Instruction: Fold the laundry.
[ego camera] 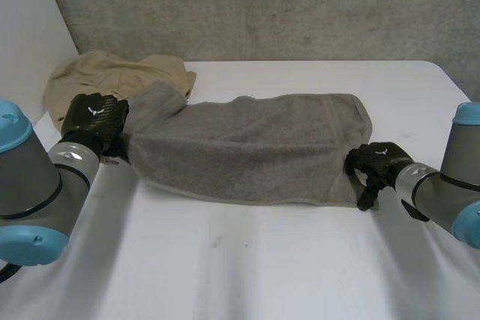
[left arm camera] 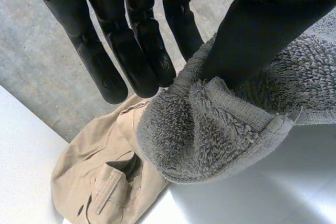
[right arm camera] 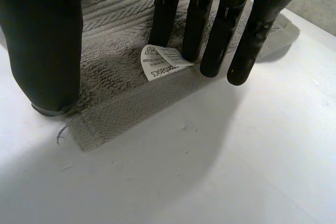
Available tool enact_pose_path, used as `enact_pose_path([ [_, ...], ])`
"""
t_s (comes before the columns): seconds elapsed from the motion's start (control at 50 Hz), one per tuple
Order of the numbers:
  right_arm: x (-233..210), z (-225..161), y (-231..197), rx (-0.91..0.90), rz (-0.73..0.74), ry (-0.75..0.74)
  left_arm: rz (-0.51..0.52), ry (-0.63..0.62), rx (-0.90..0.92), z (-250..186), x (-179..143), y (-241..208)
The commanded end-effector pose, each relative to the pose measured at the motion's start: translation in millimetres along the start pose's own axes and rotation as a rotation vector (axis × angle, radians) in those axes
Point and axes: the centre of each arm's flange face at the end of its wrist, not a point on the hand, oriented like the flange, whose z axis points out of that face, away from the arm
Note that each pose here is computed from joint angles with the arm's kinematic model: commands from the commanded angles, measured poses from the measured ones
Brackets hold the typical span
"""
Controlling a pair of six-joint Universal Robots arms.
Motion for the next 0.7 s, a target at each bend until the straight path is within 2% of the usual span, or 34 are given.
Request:
enact_pose_path([
  [0.02,1.2,3.2,-2.5,0.009,-0.004,0.003,0.0,0.0,0.0,0.1,-0.2,0.0],
  [0.34,-2.3,6.2,-9.2,0.033,-0.018,0.001,-0.042,-0.003,-0.003,0.6,-1.5,0.7],
  [0.54,11.5,-14.5,-43.2,0.105,-0.051,0.053,-0.041,-0.003,0.009,-4.9,-2.6,-7.4],
  [0.7,14.1,-61.9,-58.6,-0.026,-0.267,0.018,-0.008,0.061,-0.123,-39.7,-0.8,-3.3],
])
